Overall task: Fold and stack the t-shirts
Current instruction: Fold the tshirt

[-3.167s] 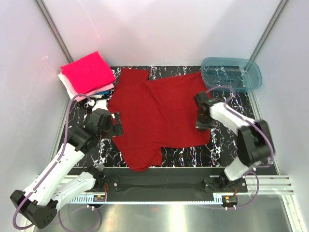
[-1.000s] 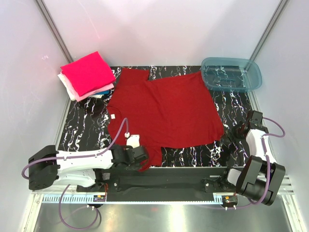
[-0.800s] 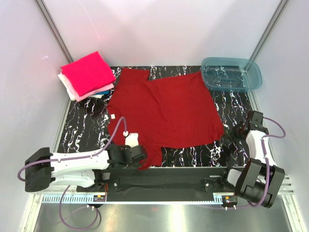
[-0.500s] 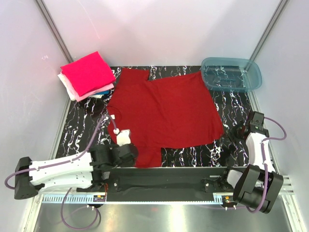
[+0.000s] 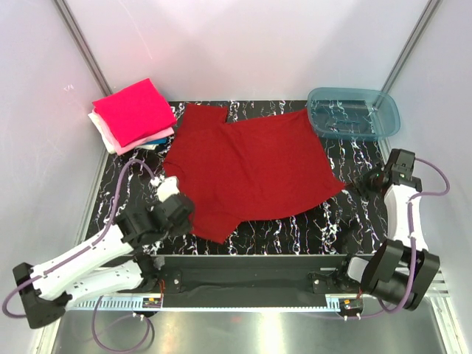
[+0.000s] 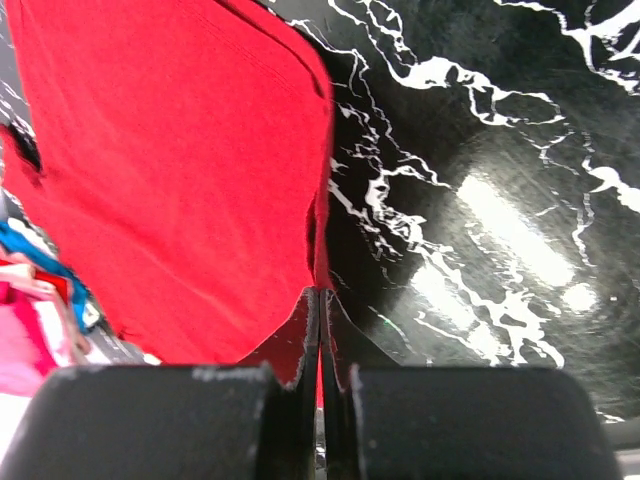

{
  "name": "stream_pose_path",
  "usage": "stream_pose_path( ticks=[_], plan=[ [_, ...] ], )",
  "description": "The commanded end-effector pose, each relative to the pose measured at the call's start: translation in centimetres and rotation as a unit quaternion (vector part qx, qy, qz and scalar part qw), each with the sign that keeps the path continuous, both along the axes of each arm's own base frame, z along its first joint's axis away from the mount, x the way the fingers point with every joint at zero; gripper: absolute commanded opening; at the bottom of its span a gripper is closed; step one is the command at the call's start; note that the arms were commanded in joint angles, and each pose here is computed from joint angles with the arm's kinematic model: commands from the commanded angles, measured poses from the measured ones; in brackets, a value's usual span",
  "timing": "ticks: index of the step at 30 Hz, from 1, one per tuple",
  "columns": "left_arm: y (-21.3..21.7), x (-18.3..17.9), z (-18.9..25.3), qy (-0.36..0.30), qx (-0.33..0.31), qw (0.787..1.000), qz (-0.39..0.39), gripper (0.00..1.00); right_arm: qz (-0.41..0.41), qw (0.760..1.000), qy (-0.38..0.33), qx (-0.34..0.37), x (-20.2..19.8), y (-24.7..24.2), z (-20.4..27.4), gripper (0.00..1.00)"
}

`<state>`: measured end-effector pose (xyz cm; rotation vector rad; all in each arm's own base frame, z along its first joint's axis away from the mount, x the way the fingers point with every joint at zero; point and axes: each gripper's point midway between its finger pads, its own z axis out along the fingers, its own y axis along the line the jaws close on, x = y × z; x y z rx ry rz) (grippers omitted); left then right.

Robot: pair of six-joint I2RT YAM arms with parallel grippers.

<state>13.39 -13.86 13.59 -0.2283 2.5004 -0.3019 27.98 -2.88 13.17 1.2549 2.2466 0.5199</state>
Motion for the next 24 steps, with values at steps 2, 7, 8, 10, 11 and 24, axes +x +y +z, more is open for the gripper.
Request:
stream_pose_path(
  ticks=[2, 7, 8, 10, 11, 24],
  plan=[
    [-0.2, 2.8, 2.1, -0.021, -0.003, 1.0, -0.018, 0.01, -0.014, 0.999, -0.024, 0.033, 2.1, 0.1, 1.8, 0.0],
    [0.0, 6.0, 2.7, -0.011, 0.01, 1.0, -0.014, 0.01, -0.018, 0.998, -0.038, 0.047, 4.5, -0.4, 2.6, 0.0],
    [0.0, 6.8, 3.5, -0.017, 0.016, 0.999, -0.022, 0.01, -0.015, 0.998, -0.039, 0.05, 4.9, -0.4, 2.6, 0.0],
    [0.6, 8.1, 3.4, -0.008, 0.023, 1.0, -0.013, 0.01, -0.005, 0.998, -0.036, 0.055, 6.0, -0.4, 2.2, 0.0],
    [0.6, 8.9, 3.4, -0.004, 0.032, 0.999, -0.02, 0.01, -0.001, 0.998, -0.025, 0.063, 6.5, -0.3, 1.4, 0.0],
    [4.5, 15.9, 3.0, 0.033, 0.055, 0.998, 0.002, 0.0, 0.041, 0.998, 0.001, 0.05, 12.3, 1.3, -0.7, 0.0]
  ],
)
